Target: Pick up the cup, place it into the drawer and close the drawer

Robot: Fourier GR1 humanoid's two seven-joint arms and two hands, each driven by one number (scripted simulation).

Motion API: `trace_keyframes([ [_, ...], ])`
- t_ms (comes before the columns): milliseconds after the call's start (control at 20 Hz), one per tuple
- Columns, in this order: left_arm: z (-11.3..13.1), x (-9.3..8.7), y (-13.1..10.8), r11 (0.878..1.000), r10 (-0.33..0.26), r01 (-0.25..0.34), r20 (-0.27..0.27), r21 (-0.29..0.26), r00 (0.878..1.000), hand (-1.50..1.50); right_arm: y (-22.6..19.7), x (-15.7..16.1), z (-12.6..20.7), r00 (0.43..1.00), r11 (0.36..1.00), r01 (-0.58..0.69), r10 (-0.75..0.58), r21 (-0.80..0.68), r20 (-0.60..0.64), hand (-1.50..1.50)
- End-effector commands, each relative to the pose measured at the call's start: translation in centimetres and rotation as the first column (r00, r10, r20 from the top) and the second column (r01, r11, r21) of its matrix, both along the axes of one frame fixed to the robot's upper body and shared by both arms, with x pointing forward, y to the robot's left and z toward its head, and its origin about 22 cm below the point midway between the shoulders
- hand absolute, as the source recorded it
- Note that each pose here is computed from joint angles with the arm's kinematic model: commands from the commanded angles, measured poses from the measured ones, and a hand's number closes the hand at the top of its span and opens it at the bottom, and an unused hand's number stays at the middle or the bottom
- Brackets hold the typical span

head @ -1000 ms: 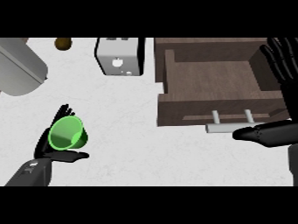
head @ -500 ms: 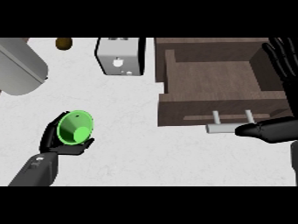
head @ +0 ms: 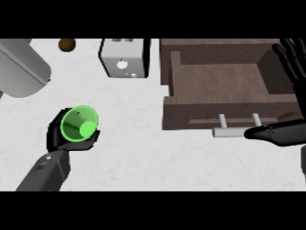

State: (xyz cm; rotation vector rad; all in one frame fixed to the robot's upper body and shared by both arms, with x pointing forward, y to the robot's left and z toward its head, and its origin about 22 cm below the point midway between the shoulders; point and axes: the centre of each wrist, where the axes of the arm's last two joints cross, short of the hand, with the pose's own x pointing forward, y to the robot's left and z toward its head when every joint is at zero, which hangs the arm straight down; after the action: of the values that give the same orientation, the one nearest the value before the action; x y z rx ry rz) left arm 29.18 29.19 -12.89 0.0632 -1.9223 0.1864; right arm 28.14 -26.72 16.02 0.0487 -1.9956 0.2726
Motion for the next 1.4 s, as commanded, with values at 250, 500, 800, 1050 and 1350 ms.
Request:
trace_keyframes([
  [250,5.9,6.3,-3.8,0.978,-0.203,0.207,0.191,0.002,0.960,1.50,0.3,-1.3,-0.8,0.999,1.000,0.020,-0.020,-0.001,-0.025,-1.50],
  [500,11.1,9.9,-9.4,0.968,-0.246,0.249,0.270,0.022,0.931,1.50,-0.8,-0.3,-0.5,0.999,0.999,0.034,-0.034,-0.008,-0.020,-1.50],
  [800,19.4,12.8,-15.1,0.938,-0.345,0.337,0.255,0.078,0.903,1.50,-0.3,-1.2,-1.5,0.999,0.999,0.033,-0.033,-0.013,-0.015,-1.50],
  [1050,26.1,13.6,-19.1,0.928,-0.371,0.350,0.234,0.126,0.899,1.50,-0.9,0.0,-1.5,0.999,0.999,0.044,-0.045,-0.010,-0.014,-1.50],
  [1350,30.1,14.1,-23.8,0.940,-0.325,0.295,0.190,0.170,0.926,1.50,-1.5,-0.7,-1.9,0.999,0.999,0.036,-0.036,-0.001,0.006,-1.50],
])
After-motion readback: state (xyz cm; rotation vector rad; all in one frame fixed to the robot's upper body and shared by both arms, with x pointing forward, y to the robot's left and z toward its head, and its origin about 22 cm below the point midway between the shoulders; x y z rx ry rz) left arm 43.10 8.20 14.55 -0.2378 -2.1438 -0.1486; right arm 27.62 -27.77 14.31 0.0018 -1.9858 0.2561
